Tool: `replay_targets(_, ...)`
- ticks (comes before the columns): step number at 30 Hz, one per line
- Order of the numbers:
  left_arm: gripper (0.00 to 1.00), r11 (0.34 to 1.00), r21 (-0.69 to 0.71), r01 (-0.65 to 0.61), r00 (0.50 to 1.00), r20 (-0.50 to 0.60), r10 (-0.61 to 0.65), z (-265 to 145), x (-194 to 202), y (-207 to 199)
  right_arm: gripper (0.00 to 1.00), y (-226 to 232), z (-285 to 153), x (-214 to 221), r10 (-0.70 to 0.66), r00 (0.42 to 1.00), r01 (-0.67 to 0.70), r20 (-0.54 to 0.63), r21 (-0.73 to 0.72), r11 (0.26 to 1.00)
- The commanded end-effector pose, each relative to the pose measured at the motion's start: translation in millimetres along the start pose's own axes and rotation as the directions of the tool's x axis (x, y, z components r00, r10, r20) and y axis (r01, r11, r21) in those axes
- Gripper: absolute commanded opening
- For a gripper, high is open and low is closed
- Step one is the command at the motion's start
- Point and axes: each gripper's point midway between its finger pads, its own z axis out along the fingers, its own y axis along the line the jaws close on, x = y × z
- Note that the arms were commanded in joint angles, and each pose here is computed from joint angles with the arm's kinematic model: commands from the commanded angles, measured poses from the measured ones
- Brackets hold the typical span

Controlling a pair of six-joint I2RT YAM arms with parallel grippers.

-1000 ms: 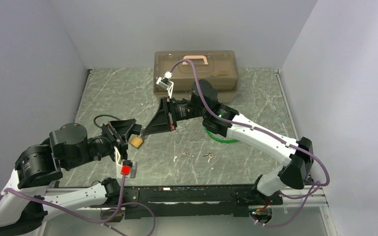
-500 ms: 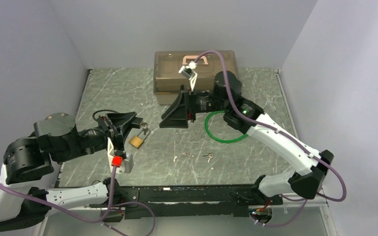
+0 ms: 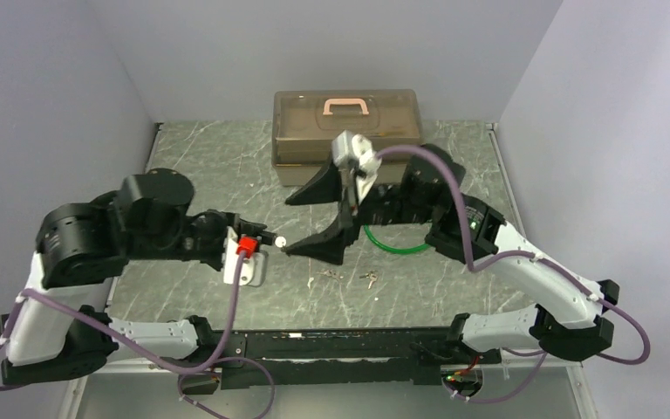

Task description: Unlock with the key

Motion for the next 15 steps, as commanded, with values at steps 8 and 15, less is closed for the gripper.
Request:
replay_targets(8, 0.0, 0.983, 0.083, 0.166, 0.984, 0.055, -0.171, 1.6, -13.7, -13.8, 0.78, 9.8, 26.6, 9.8, -0.363, 0.926, 0.371, -0.105, 0.069, 0.926)
replay_targets(15, 0.0, 0.978, 0.078, 0.192, 0.978, 0.063, -0.197, 0.3, -15.4, -10.5, 0.63, 8.5, 33.5, 20.9, -0.385, 0.91, 0.4, -0.152, 0.081, 0.913)
